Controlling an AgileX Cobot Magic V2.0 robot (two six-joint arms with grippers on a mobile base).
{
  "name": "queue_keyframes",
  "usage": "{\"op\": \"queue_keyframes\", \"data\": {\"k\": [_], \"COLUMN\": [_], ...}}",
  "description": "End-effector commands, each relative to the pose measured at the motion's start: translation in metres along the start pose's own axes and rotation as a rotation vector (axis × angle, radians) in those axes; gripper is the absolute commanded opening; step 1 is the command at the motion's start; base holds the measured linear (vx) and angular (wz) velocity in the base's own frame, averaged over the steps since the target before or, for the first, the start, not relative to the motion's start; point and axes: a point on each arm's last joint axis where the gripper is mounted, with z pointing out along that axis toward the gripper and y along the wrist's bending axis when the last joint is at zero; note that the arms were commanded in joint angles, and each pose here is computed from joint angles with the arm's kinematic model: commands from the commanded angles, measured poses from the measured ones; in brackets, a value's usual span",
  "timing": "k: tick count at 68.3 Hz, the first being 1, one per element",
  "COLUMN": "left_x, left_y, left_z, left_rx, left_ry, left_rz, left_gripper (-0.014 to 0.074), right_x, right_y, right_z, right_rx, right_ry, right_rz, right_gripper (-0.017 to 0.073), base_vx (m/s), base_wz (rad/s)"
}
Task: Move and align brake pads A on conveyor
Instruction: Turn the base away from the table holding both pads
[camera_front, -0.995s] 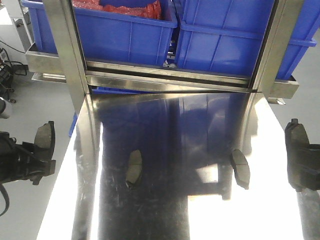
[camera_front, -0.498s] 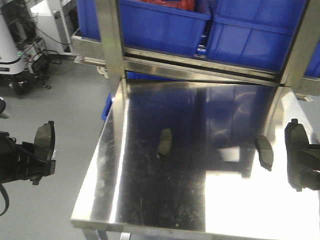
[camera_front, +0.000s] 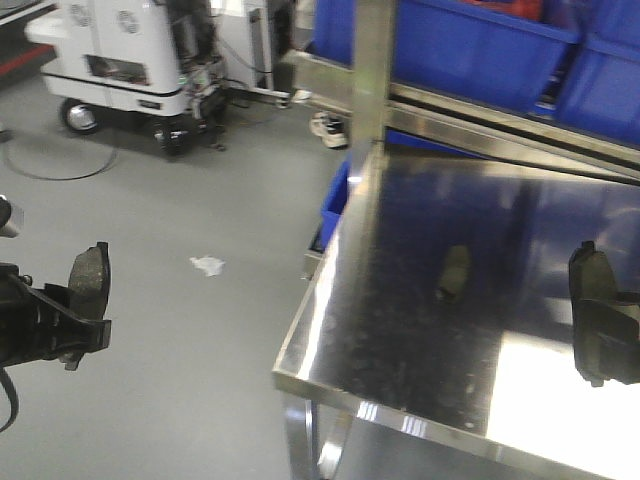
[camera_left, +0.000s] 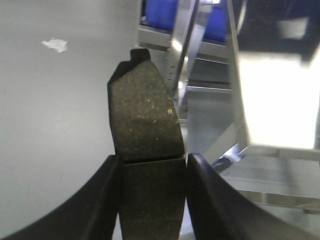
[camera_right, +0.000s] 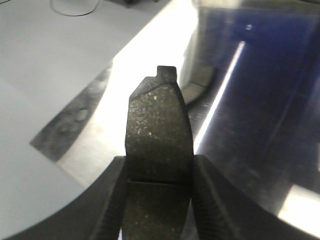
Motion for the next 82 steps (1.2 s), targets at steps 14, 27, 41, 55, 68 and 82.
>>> {"op": "queue_keyframes", "data": {"k": [14,27,41,55,68,82], "left_x": [-0.0161,-0.0161,-0.0161,-0.0161,-0.0161,-0.0161], "left_y": [-0.0037,-0.0037,-0.0037,-0.0037,-0.0037,-0.0037], "left_z": [-0.0108,-0.0108,-0.0108,-0.0108,-0.0108,-0.0108], "left_rx": [0.019,0.019,0.019,0.019,0.019,0.019], "left_ry": [-0.127,-0.127,-0.127,-0.127,-0.127,-0.127], "left_rz": [0.002,0.002,0.002,0.002,0.002,0.002], "left_gripper": [0.0052,0.0052,0.0052,0.0052,0.0052,0.0052], "right_x": [-0.0141,-0.0141,-0.0141,-0.0141,-0.0141,-0.0141], "right_y": [-0.0004,-0.0004,-0.0004,-0.0004,-0.0004,-0.0004], "right_z": [-0.0063,-0.0063,-0.0063,-0.0063,-0.0063,-0.0063], "right_rx": [0.019,0.019,0.019,0.019,0.019,0.019], "right_ry": [-0.091,-0.091,-0.091,-0.091,-0.091,-0.091], "right_rz": [0.011,0.011,0.011,0.011,0.011,0.011], "right_gripper": [0.0099,0.0099,0.0099,0.0099,0.0099,0.0099], "base_vx": [-0.09,-0.08,-0.04,0.0,0.03,0.06], "base_wz": [0.55,0.47,0.42,0.42,0.41,0.43]}}
